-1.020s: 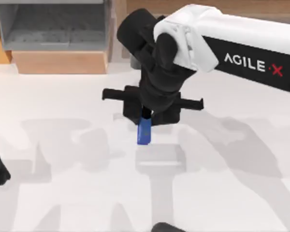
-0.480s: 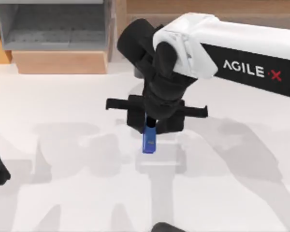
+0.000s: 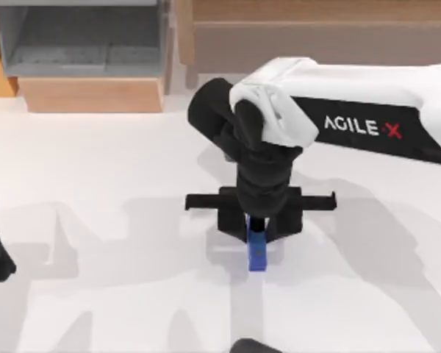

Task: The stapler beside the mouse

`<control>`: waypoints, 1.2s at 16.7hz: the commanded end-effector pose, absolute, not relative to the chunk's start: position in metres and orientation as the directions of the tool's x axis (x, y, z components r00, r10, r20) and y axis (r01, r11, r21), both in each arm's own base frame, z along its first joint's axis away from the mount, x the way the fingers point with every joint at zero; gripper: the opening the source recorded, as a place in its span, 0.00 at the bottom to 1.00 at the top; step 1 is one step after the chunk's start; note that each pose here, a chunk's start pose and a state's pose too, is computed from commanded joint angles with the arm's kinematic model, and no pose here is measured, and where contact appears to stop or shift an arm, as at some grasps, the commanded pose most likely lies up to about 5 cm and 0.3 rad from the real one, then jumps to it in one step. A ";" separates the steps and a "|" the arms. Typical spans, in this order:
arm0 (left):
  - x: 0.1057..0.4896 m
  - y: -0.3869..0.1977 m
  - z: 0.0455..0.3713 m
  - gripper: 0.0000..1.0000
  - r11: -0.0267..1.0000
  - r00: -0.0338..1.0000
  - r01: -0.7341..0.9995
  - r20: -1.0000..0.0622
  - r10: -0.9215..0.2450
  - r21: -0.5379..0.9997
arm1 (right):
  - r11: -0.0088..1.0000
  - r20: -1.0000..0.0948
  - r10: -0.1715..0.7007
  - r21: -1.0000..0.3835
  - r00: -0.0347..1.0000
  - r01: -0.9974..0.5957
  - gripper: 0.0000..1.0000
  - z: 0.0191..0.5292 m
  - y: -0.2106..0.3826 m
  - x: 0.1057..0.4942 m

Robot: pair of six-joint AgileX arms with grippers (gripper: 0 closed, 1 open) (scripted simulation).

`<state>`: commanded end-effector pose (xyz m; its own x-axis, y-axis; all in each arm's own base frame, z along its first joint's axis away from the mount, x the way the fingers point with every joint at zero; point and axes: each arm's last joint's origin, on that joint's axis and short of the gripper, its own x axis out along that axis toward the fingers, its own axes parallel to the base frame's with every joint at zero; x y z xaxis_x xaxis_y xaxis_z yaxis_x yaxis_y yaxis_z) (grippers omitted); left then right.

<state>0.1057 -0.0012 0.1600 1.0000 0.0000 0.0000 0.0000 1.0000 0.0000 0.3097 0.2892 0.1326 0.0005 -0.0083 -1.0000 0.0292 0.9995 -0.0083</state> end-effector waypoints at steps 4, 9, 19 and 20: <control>0.106 -0.001 0.160 1.00 1.000 1.000 0.000 0.000 0.000 0.000 | 1.000 -1.000 -0.008 -0.008 0.001 0.029 0.08 0.133 0.289 0.310; 0.106 -0.001 0.160 1.00 1.000 1.000 0.000 0.000 0.000 0.000 | 1.000 -1.000 -0.008 -0.008 0.001 0.029 0.45 0.133 0.289 0.310; 0.106 -0.001 0.160 1.00 1.000 1.000 0.000 0.000 0.000 0.000 | 1.000 -1.000 -0.008 -0.008 0.001 0.029 1.00 0.133 0.289 0.310; 0.106 -0.001 0.160 1.00 1.000 1.000 0.000 0.000 0.000 0.000 | 1.000 -1.000 -0.008 -0.008 0.001 0.029 1.00 0.133 0.289 0.310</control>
<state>0.1057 -0.0012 0.1600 1.0000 0.0000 0.0000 0.0000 1.0000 0.0000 0.3097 0.2892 0.1326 0.0005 -0.0083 -1.0000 0.0292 0.9995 -0.0083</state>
